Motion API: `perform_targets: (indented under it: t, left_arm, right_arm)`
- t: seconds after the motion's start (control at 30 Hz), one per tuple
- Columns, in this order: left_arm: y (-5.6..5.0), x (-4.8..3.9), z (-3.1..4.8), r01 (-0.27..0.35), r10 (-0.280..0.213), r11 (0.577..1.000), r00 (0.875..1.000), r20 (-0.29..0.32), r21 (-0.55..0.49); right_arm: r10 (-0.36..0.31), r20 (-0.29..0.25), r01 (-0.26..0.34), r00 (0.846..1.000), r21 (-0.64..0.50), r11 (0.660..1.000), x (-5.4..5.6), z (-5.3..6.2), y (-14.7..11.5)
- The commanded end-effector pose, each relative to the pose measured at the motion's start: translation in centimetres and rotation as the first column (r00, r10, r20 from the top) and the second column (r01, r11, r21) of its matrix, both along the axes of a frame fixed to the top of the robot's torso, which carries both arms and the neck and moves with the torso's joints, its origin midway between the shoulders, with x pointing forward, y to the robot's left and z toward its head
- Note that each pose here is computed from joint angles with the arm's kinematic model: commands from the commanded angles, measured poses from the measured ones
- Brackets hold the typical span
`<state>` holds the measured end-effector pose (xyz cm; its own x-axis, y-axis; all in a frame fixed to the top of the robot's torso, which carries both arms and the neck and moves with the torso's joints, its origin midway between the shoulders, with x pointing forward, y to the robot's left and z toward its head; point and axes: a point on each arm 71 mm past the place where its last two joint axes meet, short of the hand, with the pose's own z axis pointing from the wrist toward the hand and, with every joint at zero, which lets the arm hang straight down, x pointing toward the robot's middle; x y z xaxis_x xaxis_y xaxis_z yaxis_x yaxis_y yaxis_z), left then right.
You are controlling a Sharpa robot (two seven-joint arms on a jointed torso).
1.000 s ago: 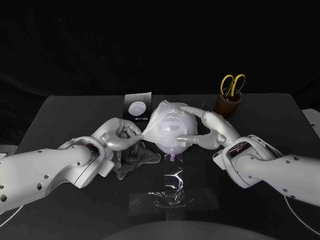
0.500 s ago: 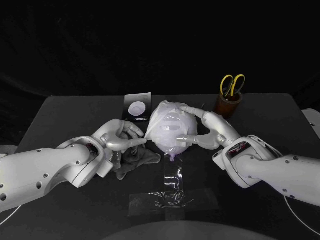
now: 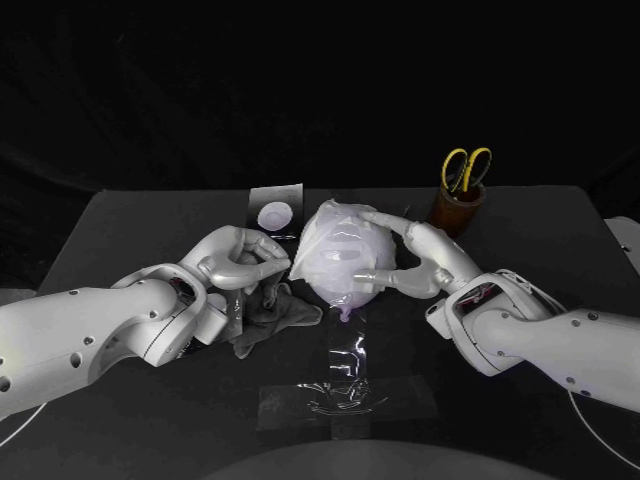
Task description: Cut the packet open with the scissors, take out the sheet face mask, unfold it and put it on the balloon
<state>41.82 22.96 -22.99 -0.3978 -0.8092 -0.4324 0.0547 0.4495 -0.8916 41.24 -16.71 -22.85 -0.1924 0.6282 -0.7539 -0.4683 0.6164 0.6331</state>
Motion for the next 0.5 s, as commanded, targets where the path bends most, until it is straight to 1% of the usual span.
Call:
perform_targets:
  t: [0.03,0.37,0.5]
  left_arm:
    - [-0.5,-0.01,0.67,0.023,-0.02,0.999,0.998,0.059,-0.048]
    - [-1.4,-0.18,0.51,0.097,-0.097,0.995,0.994,0.047,0.0]
    - [-1.6,-0.2,0.4,0.115,-0.116,0.993,0.992,0.041,0.02]
  right_arm:
    - [0.022,-0.037,-0.022,0.999,-0.02,1.0,-0.2,-0.6,0.2]
    - [0.023,-0.038,-0.024,0.999,-0.019,1.0,-0.2,-0.6,0.2]
    - [0.023,-0.038,-0.024,0.999,-0.019,1.0,-0.2,-0.6,0.2]
